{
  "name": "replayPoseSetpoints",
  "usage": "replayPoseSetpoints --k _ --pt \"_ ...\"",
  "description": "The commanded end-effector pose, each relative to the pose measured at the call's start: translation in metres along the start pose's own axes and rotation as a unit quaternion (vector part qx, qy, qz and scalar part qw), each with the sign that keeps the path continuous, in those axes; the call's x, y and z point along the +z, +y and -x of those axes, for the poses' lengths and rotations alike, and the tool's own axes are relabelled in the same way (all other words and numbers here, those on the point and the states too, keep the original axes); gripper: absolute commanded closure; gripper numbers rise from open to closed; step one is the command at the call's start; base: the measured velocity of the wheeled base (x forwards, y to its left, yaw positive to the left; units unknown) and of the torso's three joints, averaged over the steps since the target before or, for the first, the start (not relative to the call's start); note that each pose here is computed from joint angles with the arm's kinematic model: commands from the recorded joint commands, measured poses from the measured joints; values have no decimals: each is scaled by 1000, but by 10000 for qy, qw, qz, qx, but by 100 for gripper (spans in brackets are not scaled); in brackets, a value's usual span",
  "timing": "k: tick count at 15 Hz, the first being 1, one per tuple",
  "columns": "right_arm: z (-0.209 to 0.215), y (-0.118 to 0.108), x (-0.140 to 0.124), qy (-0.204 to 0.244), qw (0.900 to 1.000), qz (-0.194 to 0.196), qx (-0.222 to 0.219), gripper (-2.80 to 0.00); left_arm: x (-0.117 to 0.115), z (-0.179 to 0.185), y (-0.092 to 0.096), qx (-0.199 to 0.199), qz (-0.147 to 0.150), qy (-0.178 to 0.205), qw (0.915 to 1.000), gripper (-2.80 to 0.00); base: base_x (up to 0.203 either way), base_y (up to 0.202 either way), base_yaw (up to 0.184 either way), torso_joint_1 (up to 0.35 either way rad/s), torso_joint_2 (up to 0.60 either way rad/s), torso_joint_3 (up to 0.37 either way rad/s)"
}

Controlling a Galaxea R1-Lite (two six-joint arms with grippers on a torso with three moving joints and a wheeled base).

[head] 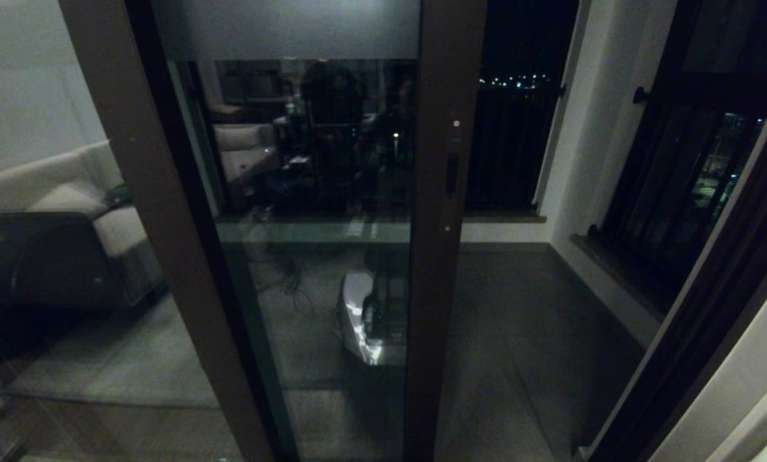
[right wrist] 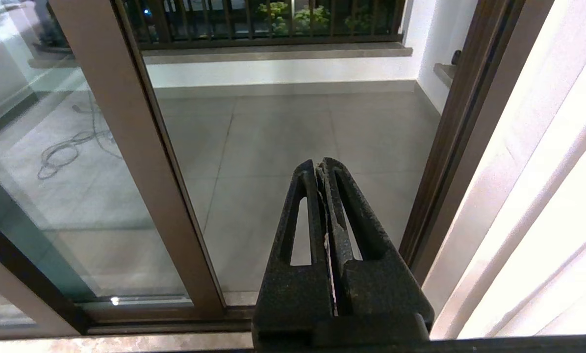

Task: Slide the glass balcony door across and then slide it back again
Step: Open the slid door

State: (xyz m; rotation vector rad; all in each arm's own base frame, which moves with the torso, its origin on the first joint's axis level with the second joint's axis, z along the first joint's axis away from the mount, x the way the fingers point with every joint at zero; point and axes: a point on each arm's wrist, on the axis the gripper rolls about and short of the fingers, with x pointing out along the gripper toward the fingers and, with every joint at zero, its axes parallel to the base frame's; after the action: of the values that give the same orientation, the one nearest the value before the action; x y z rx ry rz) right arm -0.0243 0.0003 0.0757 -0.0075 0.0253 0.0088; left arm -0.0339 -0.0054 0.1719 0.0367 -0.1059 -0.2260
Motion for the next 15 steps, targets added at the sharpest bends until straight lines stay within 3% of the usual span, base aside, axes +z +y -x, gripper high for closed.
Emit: replayPoseSetpoints --k 1,4,7,9,11,13,15 --pt "0 0 0 11 10000 0 2 0 32 -35 8 -274 134 510 9982 0 0 0 0 0 0 0" --pt "0 0 0 11 10000 0 2 0 62 -95 23 -352 186 914 9950 0 0 0 0 0 0 0" --pt "0 0 0 11 10000 0 2 0 92 -166 31 -508 93 898 9946 0 0 0 0 0 0 0" --pt "0 0 0 11 10000 0 2 0 112 -202 5 -962 53 715 9928 0 0 0 0 0 0 0" --pt "0 0 0 11 10000 0 2 0 126 -245 -35 -1218 119 686 9901 0 0 0 0 0 0 0" --pt "0 0 0 11 10000 0 2 0 148 -268 -64 -1365 365 410 9891 0 0 0 0 0 0 0" --pt "0 0 0 11 10000 0 2 0 155 -286 -88 -1525 614 356 9858 0 0 0 0 0 0 0"
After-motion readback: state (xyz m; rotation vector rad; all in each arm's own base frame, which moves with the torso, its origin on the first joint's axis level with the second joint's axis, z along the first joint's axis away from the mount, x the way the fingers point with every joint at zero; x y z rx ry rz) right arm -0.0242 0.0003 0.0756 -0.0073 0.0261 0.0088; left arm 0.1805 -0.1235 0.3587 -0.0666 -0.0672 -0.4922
